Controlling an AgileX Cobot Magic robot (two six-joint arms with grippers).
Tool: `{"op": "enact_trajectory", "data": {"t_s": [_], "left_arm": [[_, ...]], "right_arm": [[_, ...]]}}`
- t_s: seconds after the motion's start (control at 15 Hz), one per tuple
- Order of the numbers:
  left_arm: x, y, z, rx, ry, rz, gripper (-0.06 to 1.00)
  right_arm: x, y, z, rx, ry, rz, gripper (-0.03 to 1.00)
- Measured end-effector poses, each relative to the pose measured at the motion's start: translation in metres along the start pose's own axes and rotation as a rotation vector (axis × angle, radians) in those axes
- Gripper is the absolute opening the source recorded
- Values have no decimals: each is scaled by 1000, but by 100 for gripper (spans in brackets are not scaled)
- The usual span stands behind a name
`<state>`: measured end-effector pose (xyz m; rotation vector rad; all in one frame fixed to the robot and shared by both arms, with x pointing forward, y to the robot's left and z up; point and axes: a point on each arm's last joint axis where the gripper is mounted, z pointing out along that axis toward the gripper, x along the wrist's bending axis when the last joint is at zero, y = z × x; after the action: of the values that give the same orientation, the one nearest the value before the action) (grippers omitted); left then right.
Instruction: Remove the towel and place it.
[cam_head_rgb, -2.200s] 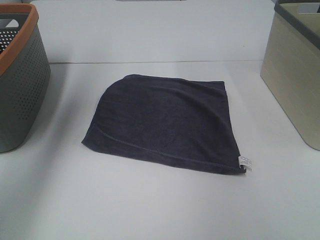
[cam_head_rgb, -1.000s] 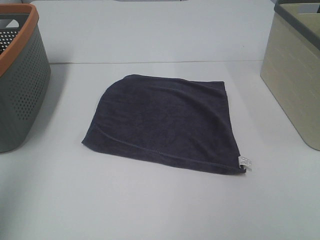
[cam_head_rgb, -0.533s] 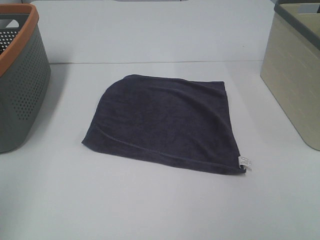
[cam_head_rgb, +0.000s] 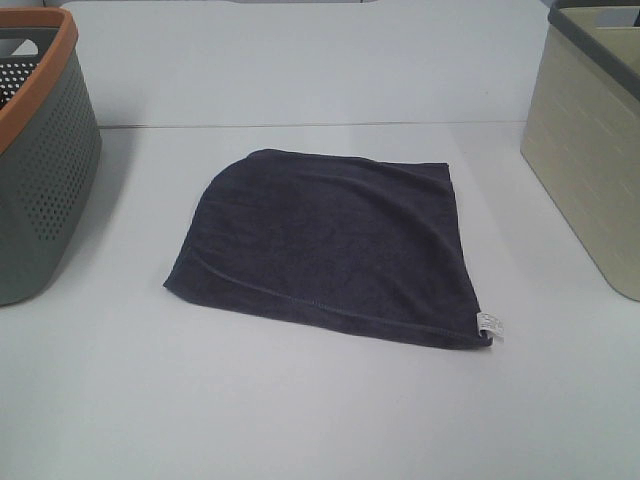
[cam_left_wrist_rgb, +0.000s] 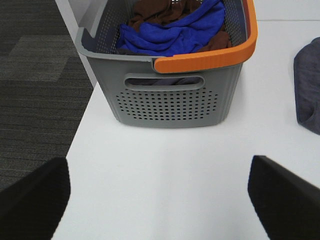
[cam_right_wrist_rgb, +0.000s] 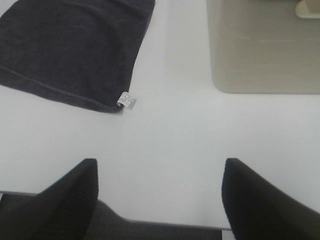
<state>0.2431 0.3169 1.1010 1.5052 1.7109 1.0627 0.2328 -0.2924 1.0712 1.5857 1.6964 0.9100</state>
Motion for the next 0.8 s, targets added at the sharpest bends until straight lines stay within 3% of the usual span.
{"op": "enact_trajectory", "data": {"t_s": [0.13, 0.4, 0.8], "left_arm": [[-4, -14, 1, -2, -45, -2, 91], [-17, -42, 8, -23, -180, 23, 91], [-17, -47, 13, -52, -179, 28, 91]], "right_arm": [[-1, -10, -13, -92, -25, -17, 70], [-4, -13, -5, -99, -48, -18, 70], [-5, -16, 10, -114, -51, 64, 70]]}}
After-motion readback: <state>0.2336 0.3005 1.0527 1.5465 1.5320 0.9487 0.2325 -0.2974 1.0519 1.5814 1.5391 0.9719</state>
